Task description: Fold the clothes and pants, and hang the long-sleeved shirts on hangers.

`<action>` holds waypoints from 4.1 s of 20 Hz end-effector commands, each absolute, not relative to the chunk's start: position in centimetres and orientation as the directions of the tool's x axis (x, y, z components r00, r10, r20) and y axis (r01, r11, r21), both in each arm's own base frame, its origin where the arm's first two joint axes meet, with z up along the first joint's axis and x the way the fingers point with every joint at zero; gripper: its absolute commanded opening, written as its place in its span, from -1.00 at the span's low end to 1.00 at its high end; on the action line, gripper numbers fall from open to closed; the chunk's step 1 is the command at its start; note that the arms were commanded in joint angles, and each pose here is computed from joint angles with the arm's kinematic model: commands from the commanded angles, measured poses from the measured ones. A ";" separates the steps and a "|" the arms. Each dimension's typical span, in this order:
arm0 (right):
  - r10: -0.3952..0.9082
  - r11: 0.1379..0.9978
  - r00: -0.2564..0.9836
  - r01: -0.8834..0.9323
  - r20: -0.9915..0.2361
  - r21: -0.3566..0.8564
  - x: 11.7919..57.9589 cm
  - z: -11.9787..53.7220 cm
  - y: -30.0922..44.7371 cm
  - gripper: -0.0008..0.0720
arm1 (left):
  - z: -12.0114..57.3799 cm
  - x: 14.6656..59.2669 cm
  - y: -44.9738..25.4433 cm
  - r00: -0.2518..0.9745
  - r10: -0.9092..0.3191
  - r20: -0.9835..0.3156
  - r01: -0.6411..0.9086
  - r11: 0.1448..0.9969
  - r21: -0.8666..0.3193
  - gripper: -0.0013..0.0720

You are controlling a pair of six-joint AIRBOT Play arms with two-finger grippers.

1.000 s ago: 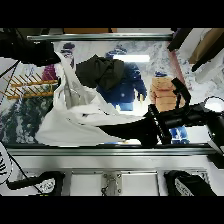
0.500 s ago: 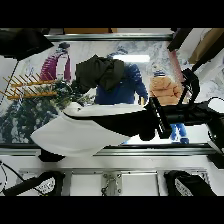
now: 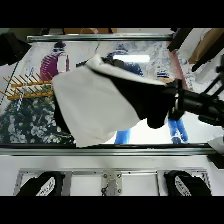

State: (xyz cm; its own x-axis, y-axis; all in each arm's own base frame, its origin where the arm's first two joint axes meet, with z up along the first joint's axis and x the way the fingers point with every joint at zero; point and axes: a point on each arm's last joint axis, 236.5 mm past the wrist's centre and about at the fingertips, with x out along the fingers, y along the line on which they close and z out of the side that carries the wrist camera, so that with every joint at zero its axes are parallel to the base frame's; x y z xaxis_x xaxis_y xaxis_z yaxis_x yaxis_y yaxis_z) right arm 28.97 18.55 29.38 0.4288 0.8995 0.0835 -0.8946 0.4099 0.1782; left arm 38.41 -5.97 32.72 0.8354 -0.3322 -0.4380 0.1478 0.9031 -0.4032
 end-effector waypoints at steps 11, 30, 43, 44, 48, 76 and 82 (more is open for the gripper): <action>-0.237 0.971 0.967 0.231 0.090 0.066 30.1 36.5 -14.7 -0.95 | 25.5 35.4 -11.8 0.717 -0.447 -0.535 0.225 0.874 -0.430 -0.93; -0.683 0.548 0.578 0.810 0.446 -0.210 22.5 55.1 -28.7 -0.95 | 22.4 36.6 -14.6 0.639 -0.491 -0.592 0.273 0.864 -0.422 -0.93; -0.685 0.541 0.549 0.824 0.479 -0.171 21.5 56.1 -28.7 -0.94 | 23.3 36.1 -14.6 0.654 -0.493 -0.574 0.283 0.863 -0.419 -0.93; -0.687 0.537 0.549 0.825 0.476 -0.176 21.6 55.9 -28.9 -0.95 | 23.3 36.1 -14.6 0.654 -0.493 -0.574 0.283 0.863 -0.419 -0.93; -0.735 0.478 0.501 0.861 0.457 -0.176 19.8 55.2 -31.2 -0.94 | 23.3 36.1 -14.6 0.654 -0.494 -0.574 0.283 0.863 -0.419 -0.93; -0.763 0.621 0.449 0.709 0.465 0.334 13.0 56.4 -30.6 0.65 | 23.3 36.1 -14.6 0.653 -0.494 -0.574 0.283 0.862 -0.420 -0.93; -0.436 0.900 0.847 0.420 0.303 0.122 26.3 52.4 -21.4 0.65 | 23.0 36.1 -14.6 0.651 -0.493 -0.577 0.281 0.863 -0.421 -0.93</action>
State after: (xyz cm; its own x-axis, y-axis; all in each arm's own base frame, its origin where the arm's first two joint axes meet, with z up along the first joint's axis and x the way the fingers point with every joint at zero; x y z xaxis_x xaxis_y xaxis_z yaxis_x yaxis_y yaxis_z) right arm 20.21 -26.96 54.61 0.6649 -0.6372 0.3897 0.5992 0.7665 0.2311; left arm 36.10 -14.54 23.22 0.6528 -0.4929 -0.5752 0.2820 0.8629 -0.4194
